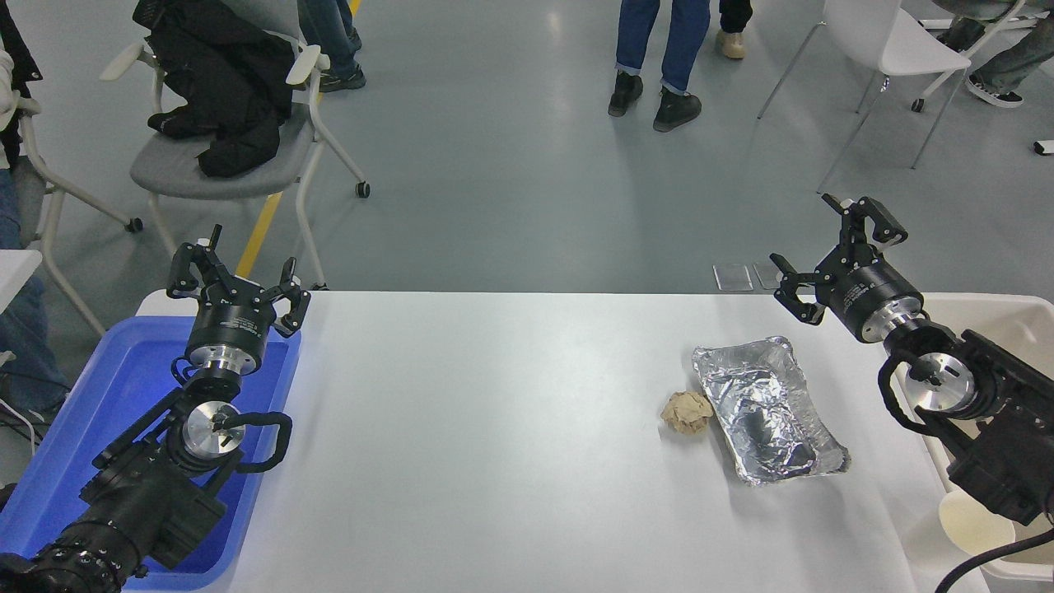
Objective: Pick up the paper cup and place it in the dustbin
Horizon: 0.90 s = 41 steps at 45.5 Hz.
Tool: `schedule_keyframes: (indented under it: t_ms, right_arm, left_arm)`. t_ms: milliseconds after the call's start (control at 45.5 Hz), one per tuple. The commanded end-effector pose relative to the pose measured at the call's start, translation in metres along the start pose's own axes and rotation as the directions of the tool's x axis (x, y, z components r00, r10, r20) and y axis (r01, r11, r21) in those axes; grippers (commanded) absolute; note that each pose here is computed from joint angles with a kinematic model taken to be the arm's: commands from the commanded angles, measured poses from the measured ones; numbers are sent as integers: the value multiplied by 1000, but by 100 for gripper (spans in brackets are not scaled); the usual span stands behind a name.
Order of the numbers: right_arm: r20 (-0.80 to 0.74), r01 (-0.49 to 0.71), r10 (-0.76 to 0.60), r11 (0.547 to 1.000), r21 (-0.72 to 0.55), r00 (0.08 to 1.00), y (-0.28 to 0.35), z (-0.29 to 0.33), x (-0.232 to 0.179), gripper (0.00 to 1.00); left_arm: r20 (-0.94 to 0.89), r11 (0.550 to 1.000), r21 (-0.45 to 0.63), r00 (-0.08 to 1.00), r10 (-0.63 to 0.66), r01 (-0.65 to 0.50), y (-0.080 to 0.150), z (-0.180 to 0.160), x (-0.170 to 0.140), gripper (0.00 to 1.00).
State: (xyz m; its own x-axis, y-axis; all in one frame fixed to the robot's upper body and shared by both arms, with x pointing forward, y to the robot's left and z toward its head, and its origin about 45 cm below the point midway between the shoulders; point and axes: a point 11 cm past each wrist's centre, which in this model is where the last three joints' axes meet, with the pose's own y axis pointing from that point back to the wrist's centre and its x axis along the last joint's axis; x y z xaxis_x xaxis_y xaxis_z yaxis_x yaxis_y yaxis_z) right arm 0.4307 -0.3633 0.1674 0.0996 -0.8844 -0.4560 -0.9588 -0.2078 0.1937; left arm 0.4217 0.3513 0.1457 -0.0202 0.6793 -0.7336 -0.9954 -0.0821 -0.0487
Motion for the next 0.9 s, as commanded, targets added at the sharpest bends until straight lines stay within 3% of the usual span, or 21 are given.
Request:
schedule_keyframes:
  t_ms: [0,879]
  right_arm:
    - [0,1,-1,1000,2,1000,0,-2,0,100]
    - [-29,44,-44,999,-3,999,-8,-9,-16,100]
  left_arm:
    - [0,1000,0,1000,0,0,0,0,0,99]
    - [13,1000,7,1000,-4,4,0,1,0,99]
